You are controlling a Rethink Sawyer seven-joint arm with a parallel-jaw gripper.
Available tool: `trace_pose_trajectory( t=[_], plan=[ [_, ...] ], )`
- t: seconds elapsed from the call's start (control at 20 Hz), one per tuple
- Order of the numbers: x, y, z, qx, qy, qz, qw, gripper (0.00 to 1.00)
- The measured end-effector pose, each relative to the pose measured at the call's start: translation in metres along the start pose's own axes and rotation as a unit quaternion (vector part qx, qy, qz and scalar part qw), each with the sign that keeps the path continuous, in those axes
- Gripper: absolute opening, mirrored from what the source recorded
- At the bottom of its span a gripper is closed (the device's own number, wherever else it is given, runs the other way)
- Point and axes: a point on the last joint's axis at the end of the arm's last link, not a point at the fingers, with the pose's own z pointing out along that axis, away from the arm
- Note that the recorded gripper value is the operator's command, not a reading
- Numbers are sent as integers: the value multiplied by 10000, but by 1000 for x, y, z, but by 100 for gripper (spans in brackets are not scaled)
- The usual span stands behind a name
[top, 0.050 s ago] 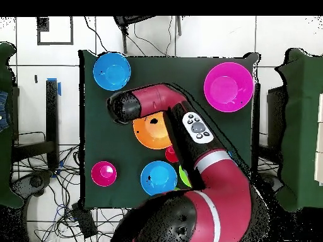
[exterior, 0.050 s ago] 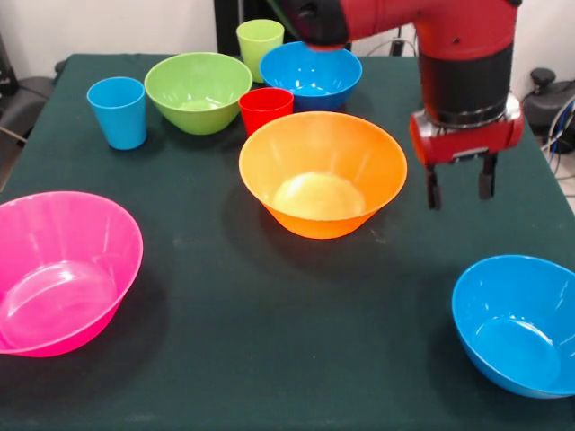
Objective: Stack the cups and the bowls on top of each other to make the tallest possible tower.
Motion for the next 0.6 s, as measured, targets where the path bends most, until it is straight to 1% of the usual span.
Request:
trace_pose_trajectory(
  t=[0.1, 0.25, 0.5, 0.6],
  plan=[
    [-7, -5, 2, -26, -58, 0, 10000, 100],
    [-21, -13, 10, -20, -172, -71, 9998, 100],
    [-31, -22, 24, 41, -186, -170, 9997, 100],
    [-37, -28, 35, 79, -214, -259, 9994, 100]
  ],
)
